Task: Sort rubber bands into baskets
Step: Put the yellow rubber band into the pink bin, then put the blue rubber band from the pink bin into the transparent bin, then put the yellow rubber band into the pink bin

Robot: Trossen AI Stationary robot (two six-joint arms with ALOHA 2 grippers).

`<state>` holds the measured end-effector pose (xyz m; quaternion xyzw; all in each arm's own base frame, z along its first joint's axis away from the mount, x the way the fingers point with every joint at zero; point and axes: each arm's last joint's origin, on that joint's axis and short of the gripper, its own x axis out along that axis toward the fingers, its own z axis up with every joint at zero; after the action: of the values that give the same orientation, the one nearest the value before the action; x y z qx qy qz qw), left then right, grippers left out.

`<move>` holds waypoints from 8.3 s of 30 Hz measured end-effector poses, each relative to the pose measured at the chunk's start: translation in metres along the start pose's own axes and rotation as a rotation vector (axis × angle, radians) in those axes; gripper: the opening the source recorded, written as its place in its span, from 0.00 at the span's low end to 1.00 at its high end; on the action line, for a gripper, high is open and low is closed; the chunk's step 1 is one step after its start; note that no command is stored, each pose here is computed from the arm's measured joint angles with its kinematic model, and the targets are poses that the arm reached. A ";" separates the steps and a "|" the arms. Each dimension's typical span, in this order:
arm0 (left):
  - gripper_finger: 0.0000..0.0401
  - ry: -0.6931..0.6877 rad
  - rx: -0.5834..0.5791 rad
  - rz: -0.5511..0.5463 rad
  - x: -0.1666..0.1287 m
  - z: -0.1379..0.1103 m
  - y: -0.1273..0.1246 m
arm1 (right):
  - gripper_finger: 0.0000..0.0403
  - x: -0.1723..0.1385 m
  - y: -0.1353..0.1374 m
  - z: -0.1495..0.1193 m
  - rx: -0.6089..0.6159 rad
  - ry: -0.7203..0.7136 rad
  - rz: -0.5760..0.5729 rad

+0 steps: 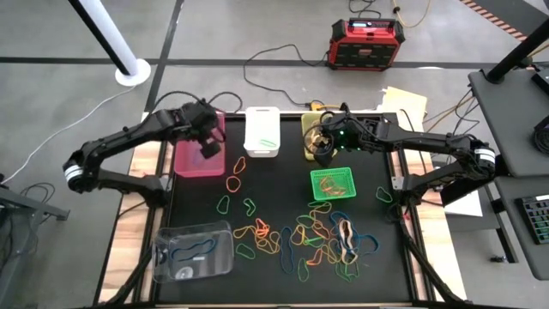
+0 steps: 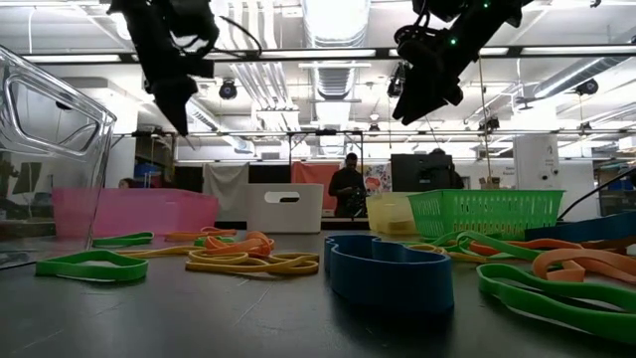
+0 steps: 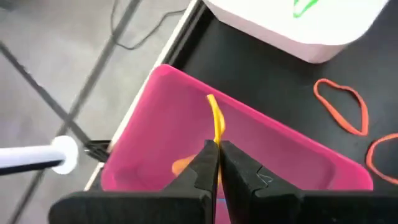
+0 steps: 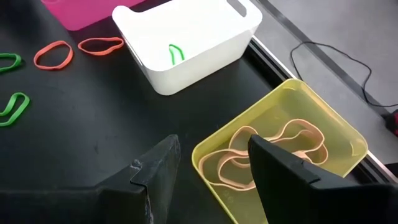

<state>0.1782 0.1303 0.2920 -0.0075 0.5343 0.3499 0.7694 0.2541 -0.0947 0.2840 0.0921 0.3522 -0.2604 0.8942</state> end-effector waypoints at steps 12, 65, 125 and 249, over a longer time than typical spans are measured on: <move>0.00 0.121 -0.169 -0.033 0.061 0.004 0.041 | 0.46 0.000 0.000 0.000 -0.006 0.000 -0.001; 0.36 0.452 -0.547 -0.152 0.126 -0.067 0.004 | 0.46 0.005 0.000 -0.007 -0.055 0.011 -0.004; 0.00 0.396 0.021 -0.811 -0.123 -0.094 -0.144 | 0.46 0.005 0.000 -0.005 -0.108 -0.007 -0.001; 0.20 -0.701 0.312 -0.570 -0.101 -0.037 -0.093 | 0.02 0.091 0.198 0.010 -0.595 -0.363 0.390</move>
<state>0.1802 -0.0075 0.3265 0.0804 0.2654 0.0221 0.9605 0.4211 0.0333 0.2263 -0.1535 0.2244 0.0157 0.9622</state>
